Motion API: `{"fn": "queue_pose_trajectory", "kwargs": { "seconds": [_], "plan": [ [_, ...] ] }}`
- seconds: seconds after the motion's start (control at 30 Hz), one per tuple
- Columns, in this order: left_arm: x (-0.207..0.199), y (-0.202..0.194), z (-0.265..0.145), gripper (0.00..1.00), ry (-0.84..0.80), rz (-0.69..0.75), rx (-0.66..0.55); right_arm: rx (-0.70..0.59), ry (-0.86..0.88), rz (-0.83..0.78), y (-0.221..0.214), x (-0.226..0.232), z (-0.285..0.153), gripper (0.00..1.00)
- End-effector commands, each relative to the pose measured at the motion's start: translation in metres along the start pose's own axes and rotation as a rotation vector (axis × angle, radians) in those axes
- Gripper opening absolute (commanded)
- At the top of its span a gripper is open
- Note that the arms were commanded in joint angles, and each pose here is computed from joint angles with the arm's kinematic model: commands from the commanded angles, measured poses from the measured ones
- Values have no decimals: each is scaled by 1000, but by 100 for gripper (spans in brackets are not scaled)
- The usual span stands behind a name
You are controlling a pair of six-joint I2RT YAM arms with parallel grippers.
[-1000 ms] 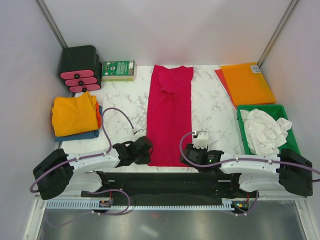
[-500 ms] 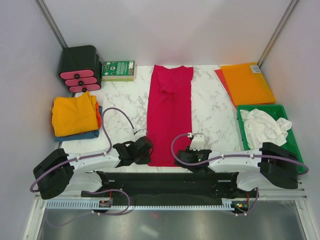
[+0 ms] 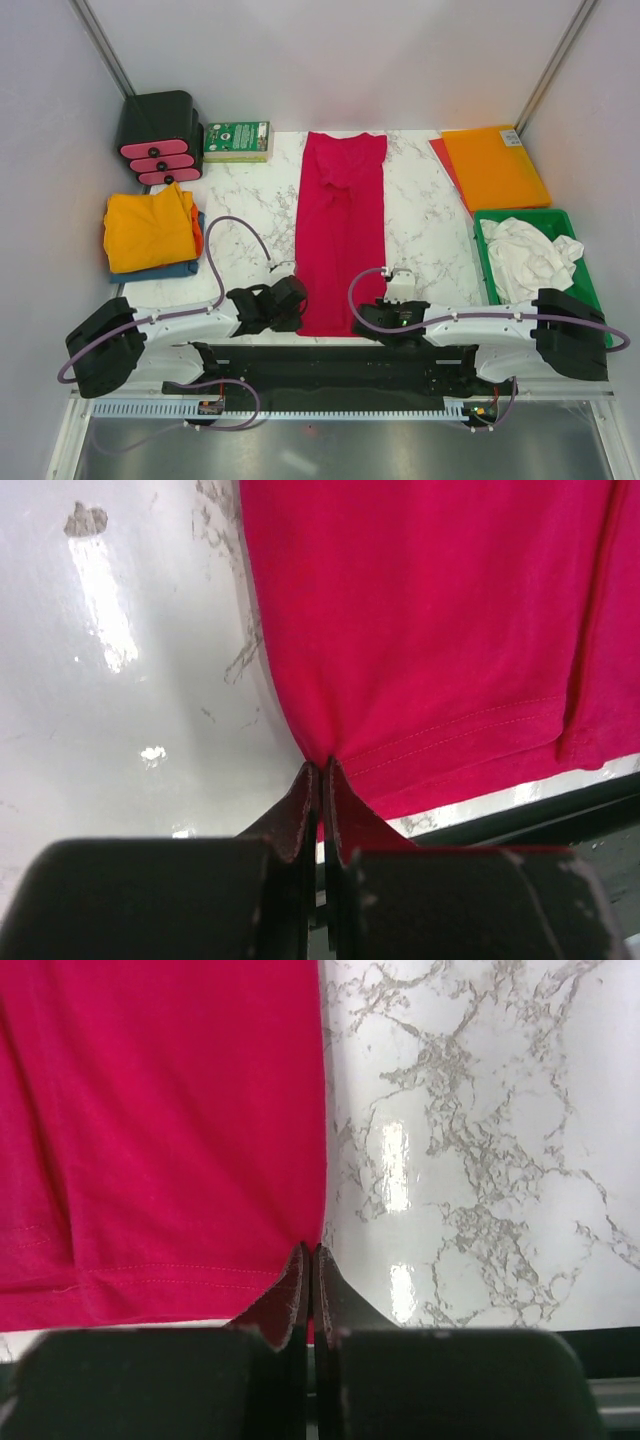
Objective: Fold and stack the t-shirts
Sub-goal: Fold the tshirt
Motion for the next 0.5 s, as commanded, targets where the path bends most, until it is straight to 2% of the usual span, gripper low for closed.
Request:
{"fn": "queue_pose_trajectory", "kwargs": {
  "seconds": [0.0,0.2,0.47],
  "plan": [
    [11,-10,-13,2,66,23,10,-74,30,-11,6,2,-19,0],
    [4,7,-40,2,28,13,-101,-139,64,-39,10,16,-39,0],
    [-2,25,-59,2,13,9,-176,-214,85,-15,23,23,-48,0]
  ]
}}
Point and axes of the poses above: each gripper's point midway between its finger pads, its own z axis out along the fingers, its own x axis along the line the jaws close on, y = z × x, the point moved 8 cm from there along -z, back along the fingers, and after that the axes turned 7 degrees about z, right-handed, at the moved point
